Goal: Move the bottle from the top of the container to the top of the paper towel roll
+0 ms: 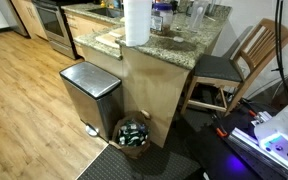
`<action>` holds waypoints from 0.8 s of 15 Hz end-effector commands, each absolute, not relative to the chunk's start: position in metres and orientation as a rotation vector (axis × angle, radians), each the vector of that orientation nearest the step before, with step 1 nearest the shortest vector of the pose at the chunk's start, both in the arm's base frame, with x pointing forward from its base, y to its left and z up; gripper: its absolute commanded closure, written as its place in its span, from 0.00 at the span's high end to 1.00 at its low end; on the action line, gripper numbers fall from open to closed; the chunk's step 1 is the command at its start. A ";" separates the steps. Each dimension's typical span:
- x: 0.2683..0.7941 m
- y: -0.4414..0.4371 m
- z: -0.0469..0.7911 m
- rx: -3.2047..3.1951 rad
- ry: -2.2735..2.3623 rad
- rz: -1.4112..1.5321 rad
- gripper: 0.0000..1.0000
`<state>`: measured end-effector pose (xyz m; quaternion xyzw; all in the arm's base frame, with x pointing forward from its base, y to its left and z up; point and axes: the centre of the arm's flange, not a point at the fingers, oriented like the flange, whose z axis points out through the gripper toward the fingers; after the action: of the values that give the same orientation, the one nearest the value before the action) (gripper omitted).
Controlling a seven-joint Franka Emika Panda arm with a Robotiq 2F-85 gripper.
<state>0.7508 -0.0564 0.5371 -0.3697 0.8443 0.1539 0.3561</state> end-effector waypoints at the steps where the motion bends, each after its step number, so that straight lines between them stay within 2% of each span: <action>1: 0.775 -0.057 0.495 -0.973 2.188 0.473 1.00; 12: 0.753 -0.032 0.487 -1.074 2.078 0.364 1.00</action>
<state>0.7708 -0.0417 0.4839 -0.3993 0.8327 0.1628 0.3475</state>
